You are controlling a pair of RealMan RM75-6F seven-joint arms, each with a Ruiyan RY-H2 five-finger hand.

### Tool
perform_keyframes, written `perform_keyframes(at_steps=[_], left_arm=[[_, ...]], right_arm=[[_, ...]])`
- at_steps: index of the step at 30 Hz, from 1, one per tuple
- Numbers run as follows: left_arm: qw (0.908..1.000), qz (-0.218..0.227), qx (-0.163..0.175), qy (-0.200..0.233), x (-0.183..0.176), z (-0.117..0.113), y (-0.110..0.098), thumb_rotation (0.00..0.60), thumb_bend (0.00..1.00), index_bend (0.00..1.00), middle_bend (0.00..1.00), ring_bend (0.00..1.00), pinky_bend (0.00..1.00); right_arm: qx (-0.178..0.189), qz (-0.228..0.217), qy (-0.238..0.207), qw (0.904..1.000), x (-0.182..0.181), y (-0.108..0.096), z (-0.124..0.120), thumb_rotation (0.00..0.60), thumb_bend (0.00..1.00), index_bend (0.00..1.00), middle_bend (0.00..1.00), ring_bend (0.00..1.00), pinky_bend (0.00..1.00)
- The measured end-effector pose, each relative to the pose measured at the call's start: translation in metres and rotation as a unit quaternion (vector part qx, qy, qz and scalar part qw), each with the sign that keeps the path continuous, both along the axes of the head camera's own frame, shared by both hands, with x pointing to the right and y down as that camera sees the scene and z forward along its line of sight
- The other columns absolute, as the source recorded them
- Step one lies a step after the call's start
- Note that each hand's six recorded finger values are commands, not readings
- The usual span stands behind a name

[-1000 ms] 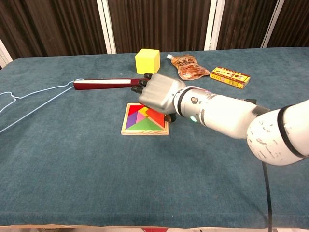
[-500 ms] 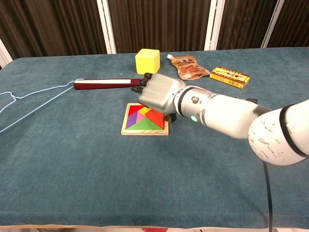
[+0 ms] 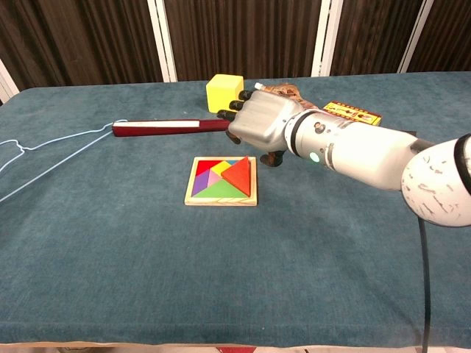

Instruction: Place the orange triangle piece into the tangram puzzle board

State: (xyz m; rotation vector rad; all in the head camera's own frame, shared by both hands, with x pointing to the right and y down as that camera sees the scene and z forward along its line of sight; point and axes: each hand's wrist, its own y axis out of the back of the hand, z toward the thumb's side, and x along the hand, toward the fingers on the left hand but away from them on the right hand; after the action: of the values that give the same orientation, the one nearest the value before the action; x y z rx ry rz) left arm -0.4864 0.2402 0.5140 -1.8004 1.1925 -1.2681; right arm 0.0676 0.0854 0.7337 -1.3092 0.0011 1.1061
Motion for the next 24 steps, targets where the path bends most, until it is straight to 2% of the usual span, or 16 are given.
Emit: perform_keyframes(at_steps=[4,11,24], left_arm=[[1.0,0.003,-0.003,-0.001,0.001,0.001,0.0,0.6,0.47,0.0,0.0,0.0,0.02],[1.0,0.001,-0.003,0.0,0.0,0.002,-0.001,0.6,0.47,0.0,0.0,0.0,0.02],[1.0,0.0,-0.005,0.001,-0.001,0.002,-0.001,0.6,0.47,0.0,0.0,0.0,0.02]], right_arm=[[-0.009,0.004,0.007,0.9999,0.003,-0.001,0.004,0.6,0.58,0.45,0.0,0.0,0.0],[-0.022,0.0,0.005,0.9997,-0.006,0.004,0.011,0.6,0.58,0.46,0.0,0.0,0.0],[-0.026,-0.002,0.006,0.9996,-0.013,0.007,0.017,0.6,0.58,0.47,0.0,0.0,0.0]])
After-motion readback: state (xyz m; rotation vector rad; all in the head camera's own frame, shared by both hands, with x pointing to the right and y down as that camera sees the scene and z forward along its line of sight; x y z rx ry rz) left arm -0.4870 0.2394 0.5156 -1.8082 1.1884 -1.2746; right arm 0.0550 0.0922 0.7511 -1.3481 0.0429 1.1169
